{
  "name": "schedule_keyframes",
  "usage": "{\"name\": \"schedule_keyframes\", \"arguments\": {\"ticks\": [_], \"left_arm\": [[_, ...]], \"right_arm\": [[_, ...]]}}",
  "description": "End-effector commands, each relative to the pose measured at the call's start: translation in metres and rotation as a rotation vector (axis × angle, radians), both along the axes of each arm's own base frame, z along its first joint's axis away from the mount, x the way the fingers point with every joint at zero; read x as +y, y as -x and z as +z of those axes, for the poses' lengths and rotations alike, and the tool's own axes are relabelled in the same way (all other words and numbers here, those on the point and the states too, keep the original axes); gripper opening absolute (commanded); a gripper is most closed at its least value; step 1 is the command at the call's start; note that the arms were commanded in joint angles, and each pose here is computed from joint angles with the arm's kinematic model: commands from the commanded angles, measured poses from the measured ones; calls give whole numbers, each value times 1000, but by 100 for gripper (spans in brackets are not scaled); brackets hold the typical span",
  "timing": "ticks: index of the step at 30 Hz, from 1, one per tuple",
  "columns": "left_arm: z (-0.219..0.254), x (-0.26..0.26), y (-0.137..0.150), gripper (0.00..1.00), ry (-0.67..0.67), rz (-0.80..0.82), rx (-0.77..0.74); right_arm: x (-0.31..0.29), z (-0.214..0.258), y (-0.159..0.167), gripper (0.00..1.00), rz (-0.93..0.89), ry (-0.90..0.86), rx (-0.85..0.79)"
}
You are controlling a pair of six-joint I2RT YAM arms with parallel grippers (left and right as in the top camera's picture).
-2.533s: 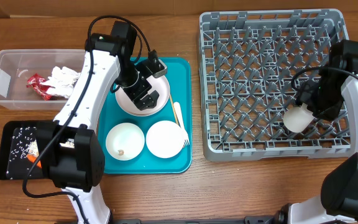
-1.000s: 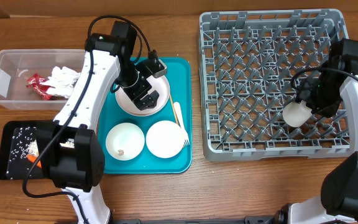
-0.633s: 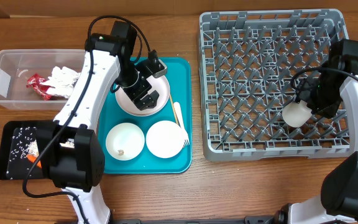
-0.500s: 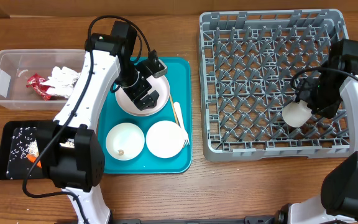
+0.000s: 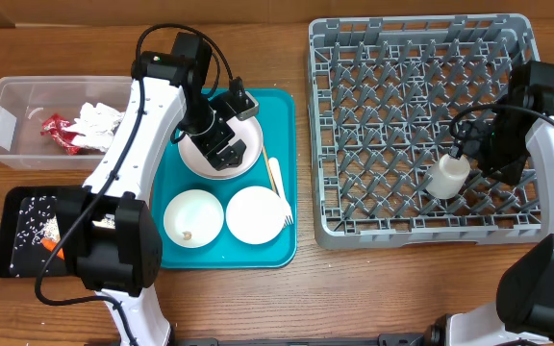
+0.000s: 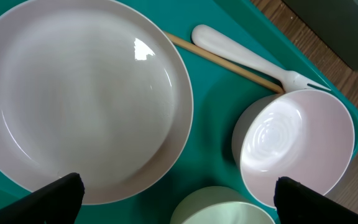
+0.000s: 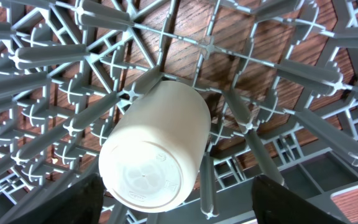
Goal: Sort waste into correct bins and load items into the dishwasher rack
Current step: 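Move the right gripper left toward the pink bowl on the teal tray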
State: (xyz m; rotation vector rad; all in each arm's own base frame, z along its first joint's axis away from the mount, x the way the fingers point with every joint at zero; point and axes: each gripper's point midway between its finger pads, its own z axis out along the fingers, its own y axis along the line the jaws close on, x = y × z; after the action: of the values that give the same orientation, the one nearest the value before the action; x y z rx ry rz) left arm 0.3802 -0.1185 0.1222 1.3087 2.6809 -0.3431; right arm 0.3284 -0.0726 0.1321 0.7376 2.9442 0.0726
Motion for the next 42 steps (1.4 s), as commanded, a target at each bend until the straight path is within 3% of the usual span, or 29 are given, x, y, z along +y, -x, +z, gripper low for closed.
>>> {"name": "schedule_keyframes", "arguments": {"ticks": [1,7,14,27,33,42], "left_arm": [[3,1,-3,100,0,-1,-13],[3,1,-3,100,0,-1,-12],[3,1,-3,100,-1,-2,-13],[3,1,-3,100,0,-2,-12],[3,1,-3,100,0,-2,-13],[10,-7,-44,100,32,-16,-192]], "right_arm": [[4,4,-4,75,5,-20,-19],[17,52,-17,70,52,-85,-108],[61,92,-10,68,176,-152,-173],[186,90,27,67,558,-275,-83],[230,91,39,68,643,-289,-84],[286,86,67,68,795,-306,-76]]}}
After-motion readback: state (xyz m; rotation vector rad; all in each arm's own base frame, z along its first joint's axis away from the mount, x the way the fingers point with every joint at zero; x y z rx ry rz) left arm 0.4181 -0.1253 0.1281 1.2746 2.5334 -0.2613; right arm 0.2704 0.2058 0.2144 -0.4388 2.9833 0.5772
